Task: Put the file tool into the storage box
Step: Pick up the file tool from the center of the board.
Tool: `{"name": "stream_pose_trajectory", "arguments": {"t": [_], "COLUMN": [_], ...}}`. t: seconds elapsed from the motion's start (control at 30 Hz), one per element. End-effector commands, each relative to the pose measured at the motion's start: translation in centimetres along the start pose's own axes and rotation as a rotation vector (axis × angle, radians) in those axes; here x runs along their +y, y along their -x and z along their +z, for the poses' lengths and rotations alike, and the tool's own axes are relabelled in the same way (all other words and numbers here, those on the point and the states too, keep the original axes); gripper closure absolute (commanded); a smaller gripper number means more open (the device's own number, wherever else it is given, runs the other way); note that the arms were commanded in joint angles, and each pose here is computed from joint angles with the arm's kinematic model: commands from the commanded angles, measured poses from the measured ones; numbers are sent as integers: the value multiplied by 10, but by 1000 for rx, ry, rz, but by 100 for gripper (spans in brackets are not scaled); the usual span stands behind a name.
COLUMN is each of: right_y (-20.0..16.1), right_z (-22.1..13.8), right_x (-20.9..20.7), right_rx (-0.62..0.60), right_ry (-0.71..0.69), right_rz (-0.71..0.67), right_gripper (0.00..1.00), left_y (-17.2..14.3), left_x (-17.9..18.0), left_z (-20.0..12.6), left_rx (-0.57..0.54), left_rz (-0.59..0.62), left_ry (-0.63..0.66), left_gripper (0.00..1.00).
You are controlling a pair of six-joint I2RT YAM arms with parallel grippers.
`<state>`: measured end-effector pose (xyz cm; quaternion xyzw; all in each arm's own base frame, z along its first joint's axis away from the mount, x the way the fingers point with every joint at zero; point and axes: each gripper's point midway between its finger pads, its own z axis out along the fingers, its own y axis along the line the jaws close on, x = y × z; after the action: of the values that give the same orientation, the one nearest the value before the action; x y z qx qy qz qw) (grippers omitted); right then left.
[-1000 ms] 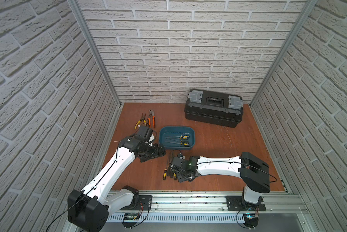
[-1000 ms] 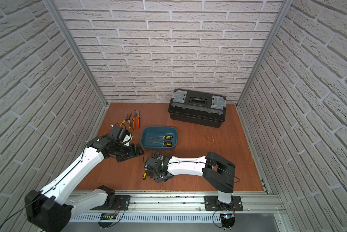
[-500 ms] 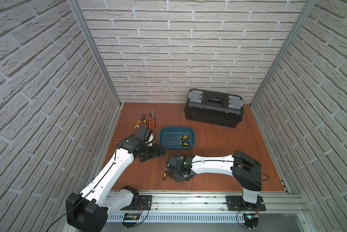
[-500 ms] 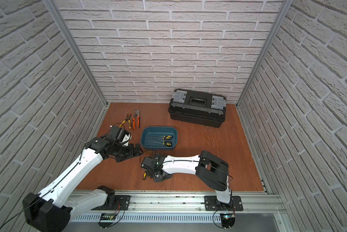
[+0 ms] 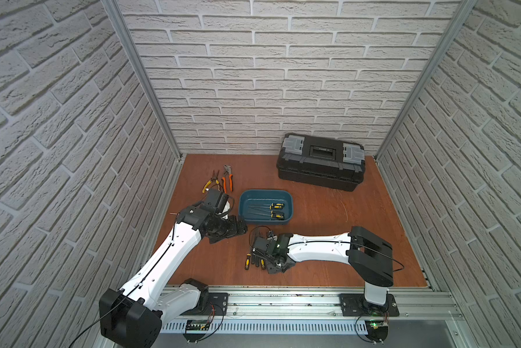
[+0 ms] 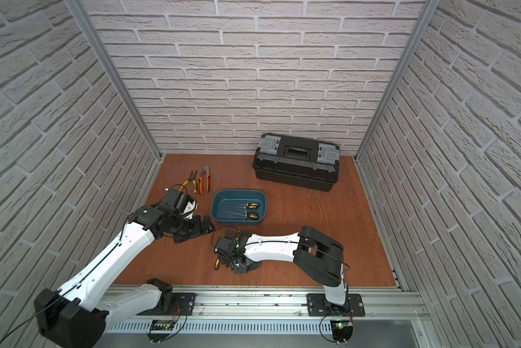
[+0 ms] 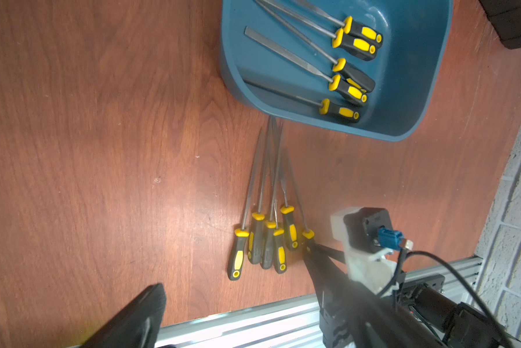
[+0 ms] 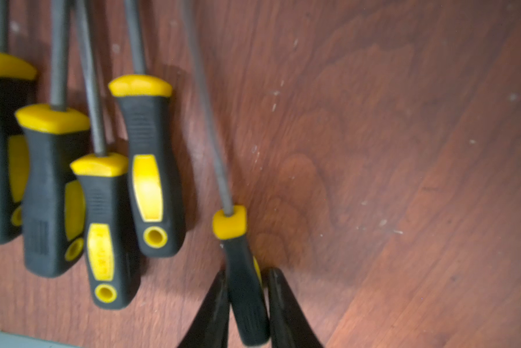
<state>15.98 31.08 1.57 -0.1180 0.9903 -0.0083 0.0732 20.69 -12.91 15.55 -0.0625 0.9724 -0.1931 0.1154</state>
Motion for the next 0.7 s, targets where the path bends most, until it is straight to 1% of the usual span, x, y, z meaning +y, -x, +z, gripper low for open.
{"name": "stream_pose_trajectory", "arguments": {"t": [0.0,0.17,0.4,0.67], "right_y": [0,5,10,12], "right_z": [-1,-15,-38,-65], "right_x": [-8,-18,-24,-31], "right_rx": [-11,-51,-104,-157], "right_ry": [-40,-62,-43,-10], "right_rz": [-26,-56,-138,-241], "right_gripper": [80,86,94,97], "left_y": [6,13,27,43], "left_x": [-2,-3,-9,-9], "left_z": [-8,-19,-36,-57], "left_rx": [-21,-52,-123,-210], "left_rz": [15,31,55,70], "left_ry": [11,27,30,48], "left_gripper": [2,2,2,2]}}
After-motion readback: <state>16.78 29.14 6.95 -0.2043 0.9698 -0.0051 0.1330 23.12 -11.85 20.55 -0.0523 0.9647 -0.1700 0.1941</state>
